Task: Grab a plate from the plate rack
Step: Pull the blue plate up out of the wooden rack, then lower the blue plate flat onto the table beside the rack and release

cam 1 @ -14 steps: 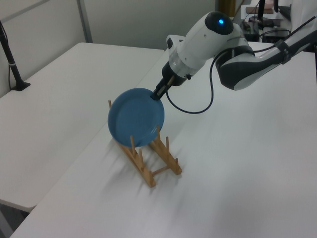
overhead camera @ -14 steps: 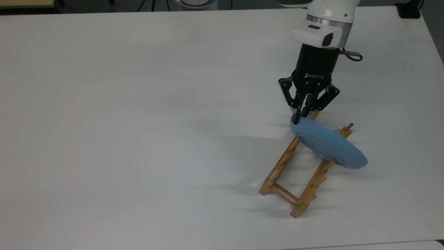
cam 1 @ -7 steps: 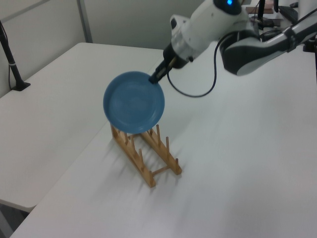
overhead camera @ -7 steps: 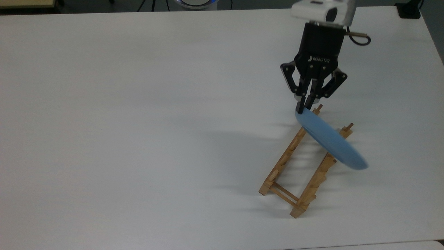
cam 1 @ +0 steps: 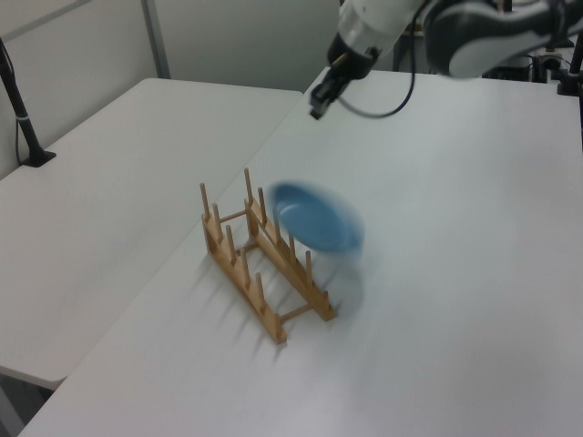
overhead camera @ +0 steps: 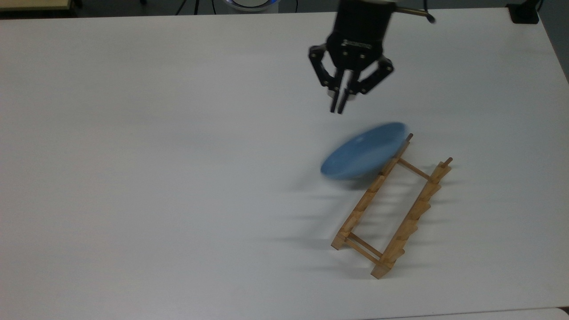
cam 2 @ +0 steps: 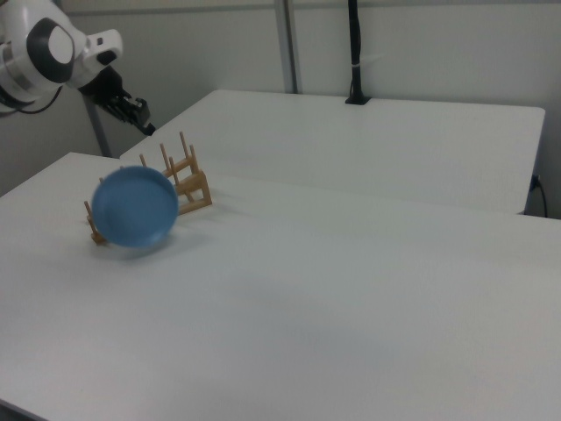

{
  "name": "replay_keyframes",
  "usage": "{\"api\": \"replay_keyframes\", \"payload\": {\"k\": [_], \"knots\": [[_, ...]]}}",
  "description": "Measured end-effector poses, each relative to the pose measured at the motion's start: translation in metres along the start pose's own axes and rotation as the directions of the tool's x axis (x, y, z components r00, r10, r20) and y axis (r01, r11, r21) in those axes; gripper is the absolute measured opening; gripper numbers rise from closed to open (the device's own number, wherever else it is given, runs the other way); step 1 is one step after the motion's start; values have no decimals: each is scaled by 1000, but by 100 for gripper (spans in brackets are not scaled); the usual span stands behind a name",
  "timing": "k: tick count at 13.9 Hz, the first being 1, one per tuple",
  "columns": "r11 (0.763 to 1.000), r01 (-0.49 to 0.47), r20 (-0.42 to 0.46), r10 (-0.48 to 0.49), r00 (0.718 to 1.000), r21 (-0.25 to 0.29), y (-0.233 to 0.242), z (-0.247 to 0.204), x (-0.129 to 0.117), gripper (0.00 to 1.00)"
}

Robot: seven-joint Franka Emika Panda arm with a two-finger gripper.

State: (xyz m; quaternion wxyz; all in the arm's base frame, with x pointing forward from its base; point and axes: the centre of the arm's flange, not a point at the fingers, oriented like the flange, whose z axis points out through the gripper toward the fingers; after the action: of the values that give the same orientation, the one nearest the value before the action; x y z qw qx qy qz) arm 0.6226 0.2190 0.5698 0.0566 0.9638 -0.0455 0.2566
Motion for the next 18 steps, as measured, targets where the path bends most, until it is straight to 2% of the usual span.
{"api": "replay_keyframes", "payload": {"k": [2, 6, 9, 11, 12, 13, 14, 15, 16, 18], "knots": [[998, 58, 89, -59, 994, 18, 31, -4, 3, 9], [989, 147, 211, -144, 967, -2, 91, -7, 3, 9], [983, 184, 271, -179, 946, 7, 98, 14, -10, 11], [978, 208, 316, -201, 927, 12, 88, 33, -28, 22], [976, 217, 332, -210, 920, 14, 84, 40, -35, 22], [973, 228, 351, -219, 910, 17, 79, 48, -43, 30], [972, 235, 364, -225, 904, 18, 77, 53, -48, 45], [971, 239, 369, -229, 901, 20, 75, 56, -51, 56], [968, 248, 376, -239, 895, 23, 70, 58, -55, 72], [965, 262, 388, -254, 886, 34, 61, 61, -64, 90]]}}
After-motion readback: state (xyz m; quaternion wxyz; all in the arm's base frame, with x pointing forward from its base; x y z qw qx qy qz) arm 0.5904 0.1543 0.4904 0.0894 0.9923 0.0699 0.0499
